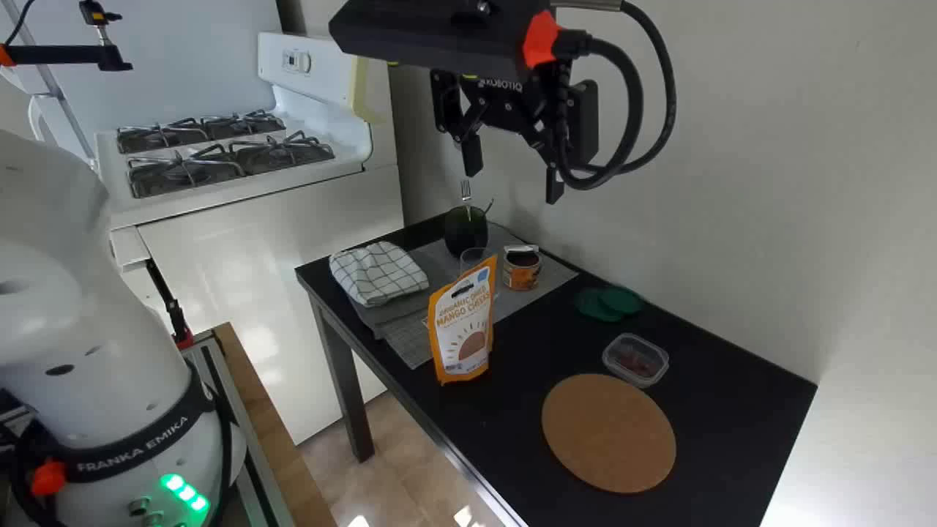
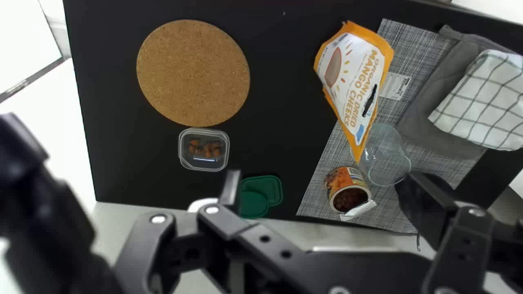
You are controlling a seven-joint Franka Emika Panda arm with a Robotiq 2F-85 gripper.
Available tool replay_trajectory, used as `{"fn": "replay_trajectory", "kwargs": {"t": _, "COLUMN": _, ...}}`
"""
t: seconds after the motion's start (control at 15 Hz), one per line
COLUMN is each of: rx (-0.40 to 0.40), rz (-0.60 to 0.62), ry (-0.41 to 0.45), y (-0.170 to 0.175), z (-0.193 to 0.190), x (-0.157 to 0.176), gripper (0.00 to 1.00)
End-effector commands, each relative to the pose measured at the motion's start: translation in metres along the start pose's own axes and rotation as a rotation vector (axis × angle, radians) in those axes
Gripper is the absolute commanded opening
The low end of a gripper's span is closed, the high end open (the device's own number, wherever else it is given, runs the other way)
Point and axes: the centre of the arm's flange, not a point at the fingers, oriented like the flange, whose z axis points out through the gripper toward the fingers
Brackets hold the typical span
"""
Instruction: Pick up the small lunchbox on the right and pour its contents into the glass cup
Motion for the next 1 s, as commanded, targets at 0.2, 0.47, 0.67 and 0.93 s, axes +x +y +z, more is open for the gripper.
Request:
{"fn": "replay_trajectory", "kwargs": {"t": 0.2, "rx": 0.000, "rz": 0.000, "ry": 0.000, "y": 0.000, "z": 0.000, "x": 0.000, "gripper": 1.00}}
{"fn": "replay_trajectory", "kwargs": {"t": 0.47, "rx": 0.000, "rz": 0.000, "ry": 0.000, "y": 0.000, "z": 0.000, "x": 0.000, "gripper": 1.00}}
{"fn": "replay_trajectory", "kwargs": {"t": 0.67, "rx": 0.059, "rz": -0.167, "ry": -0.023, "y": -0.008, "z": 0.022, "x": 0.014, "gripper": 1.00}}
{"fn": "replay_trajectory", "kwargs": {"t": 0.93, "rx": 0.174, "rz": -0.336, "ry": -0.038, "y": -0.014, "z": 0.057, "x": 0.038, "gripper": 1.00}}
